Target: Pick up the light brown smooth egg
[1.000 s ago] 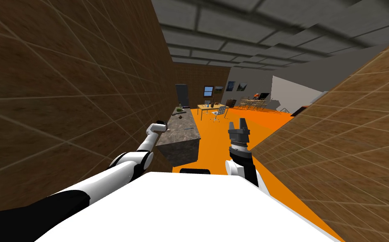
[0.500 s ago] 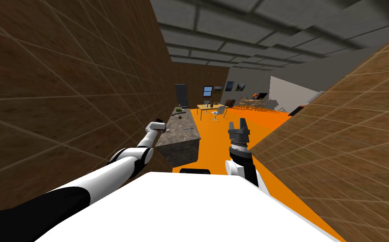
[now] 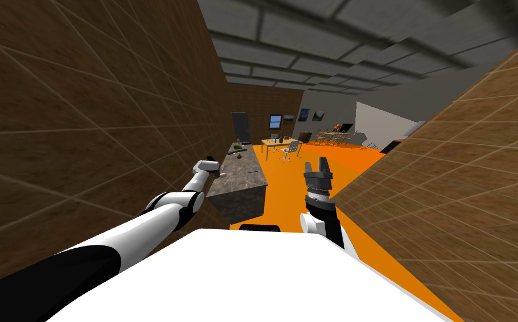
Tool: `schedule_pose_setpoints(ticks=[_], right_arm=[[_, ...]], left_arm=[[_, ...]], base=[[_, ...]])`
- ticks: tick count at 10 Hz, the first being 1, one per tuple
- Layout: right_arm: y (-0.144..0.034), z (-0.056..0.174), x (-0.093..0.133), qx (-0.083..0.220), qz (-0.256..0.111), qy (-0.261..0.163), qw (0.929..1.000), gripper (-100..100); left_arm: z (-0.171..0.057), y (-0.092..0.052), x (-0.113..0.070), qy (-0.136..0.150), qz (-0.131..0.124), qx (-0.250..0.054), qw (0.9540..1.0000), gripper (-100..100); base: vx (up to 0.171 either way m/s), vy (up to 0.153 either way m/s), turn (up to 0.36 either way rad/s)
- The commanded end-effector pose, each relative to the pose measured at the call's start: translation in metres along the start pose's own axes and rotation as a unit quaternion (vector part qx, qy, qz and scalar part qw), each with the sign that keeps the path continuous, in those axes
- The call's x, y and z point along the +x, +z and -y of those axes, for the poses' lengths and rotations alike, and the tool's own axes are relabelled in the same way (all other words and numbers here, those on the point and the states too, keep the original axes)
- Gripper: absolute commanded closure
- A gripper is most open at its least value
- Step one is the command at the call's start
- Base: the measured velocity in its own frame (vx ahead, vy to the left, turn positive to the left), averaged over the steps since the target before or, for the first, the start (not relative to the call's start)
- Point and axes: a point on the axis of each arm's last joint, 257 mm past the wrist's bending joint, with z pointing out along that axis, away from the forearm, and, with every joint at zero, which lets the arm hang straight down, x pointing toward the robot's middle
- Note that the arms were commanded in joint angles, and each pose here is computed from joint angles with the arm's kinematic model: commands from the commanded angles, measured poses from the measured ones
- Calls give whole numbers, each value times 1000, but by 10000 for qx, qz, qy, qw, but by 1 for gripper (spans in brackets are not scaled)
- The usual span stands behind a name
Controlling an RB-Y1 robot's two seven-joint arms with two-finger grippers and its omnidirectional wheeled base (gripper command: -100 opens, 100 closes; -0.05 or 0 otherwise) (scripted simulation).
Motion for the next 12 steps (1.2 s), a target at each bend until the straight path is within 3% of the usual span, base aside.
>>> schedule_pose_setpoints(ticks=[1,4,5,6,7,9,10,12], right_arm=[[0,0,0,0,0,0,10000,0],[0,0,0,0,0,0,10000,0],[0,0,0,0,0,0,10000,0],[0,0,0,0,0,0,10000,0],[0,0,0,0,0,0,10000,0],[0,0,0,0,0,0,10000,0],[0,0,0,0,0,0,10000,0],[0,0,0,0,0,0,10000,0]], left_arm=[[-8,0,-5,-91,84,-228,9997,-100],[-26,-2,-21,-408,298,-768,9958,-100],[-28,-2,-22,-408,310,-798,9955,-100],[-38,-4,-29,-553,417,-1057,9920,-100],[-38,-4,-29,-553,417,-1057,9920,-100],[-54,-8,-41,-808,595,-1467,9841,-100],[-57,-8,-41,-808,611,-1507,9834,-100],[-73,-12,-50,-997,760,-1853,9747,-100]], base=[[23,31,-22],[35,34,-35],[30,29,-25],[42,41,-41],[35,37,-22],[48,48,-49],[55,42,-23],[55,29,-42]])
